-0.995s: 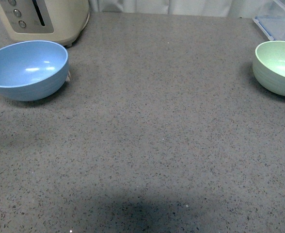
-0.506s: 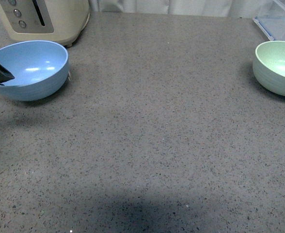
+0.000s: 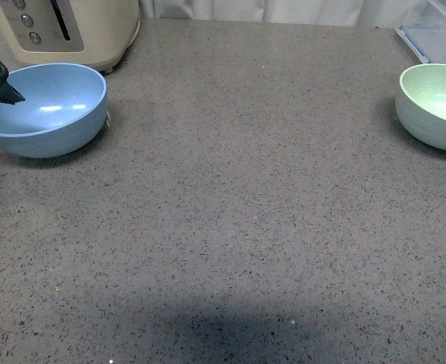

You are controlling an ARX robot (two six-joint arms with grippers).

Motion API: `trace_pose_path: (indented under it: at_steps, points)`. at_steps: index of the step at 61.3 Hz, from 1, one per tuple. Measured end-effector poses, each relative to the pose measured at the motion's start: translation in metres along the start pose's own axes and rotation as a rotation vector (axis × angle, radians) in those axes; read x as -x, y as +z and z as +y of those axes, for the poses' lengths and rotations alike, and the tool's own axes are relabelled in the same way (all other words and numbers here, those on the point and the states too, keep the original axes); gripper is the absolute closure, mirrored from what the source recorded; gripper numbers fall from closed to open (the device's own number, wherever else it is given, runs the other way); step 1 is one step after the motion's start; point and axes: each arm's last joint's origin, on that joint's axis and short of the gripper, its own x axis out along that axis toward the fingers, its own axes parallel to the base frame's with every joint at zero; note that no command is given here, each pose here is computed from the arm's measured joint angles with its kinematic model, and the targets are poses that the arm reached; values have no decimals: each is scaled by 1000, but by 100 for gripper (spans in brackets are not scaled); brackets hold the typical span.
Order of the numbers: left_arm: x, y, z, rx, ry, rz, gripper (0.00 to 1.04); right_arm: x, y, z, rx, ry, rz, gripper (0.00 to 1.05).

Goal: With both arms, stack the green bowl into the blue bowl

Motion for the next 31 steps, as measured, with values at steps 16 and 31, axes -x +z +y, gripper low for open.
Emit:
trace_pose_path:
  at_steps: [16, 31]
  points:
    - [-5, 4, 3, 5, 9, 6, 30, 0, 0, 0, 0, 0, 0, 9]
    - [-5, 9, 8, 13, 13, 7, 68, 0, 0, 0, 0, 0, 0, 9]
